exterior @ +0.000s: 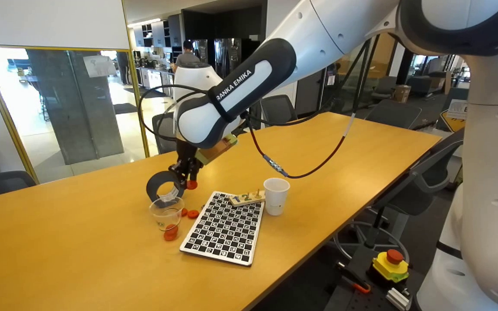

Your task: Put the blue block in the white cup and the orange blocks in the transparent cup

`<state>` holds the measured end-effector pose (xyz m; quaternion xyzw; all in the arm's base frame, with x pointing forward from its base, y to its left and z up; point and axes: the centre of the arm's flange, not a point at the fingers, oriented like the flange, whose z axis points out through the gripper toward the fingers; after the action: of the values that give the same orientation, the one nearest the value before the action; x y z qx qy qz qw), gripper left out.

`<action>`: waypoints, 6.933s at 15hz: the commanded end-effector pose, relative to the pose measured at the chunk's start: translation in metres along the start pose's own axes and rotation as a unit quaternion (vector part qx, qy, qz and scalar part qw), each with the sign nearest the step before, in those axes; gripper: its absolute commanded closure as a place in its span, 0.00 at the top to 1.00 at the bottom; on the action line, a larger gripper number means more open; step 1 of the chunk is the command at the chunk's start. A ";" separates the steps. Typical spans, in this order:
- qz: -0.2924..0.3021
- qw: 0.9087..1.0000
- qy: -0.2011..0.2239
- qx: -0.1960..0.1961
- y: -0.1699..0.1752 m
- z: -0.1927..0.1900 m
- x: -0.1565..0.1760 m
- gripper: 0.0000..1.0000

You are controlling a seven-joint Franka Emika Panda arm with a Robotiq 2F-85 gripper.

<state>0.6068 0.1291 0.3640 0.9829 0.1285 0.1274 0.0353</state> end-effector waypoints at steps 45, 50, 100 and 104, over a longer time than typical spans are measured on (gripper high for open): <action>-0.073 0.995 -0.063 0.010 0.041 0.108 0.016 1.00; -0.085 0.994 -0.057 0.028 0.035 0.121 0.017 1.00; -0.129 0.990 -0.021 0.058 -0.049 0.004 0.039 0.17; -0.155 0.984 -0.038 0.074 -0.056 0.003 0.033 0.17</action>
<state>0.6353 0.1931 0.3497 0.9600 0.2676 0.0824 0.0014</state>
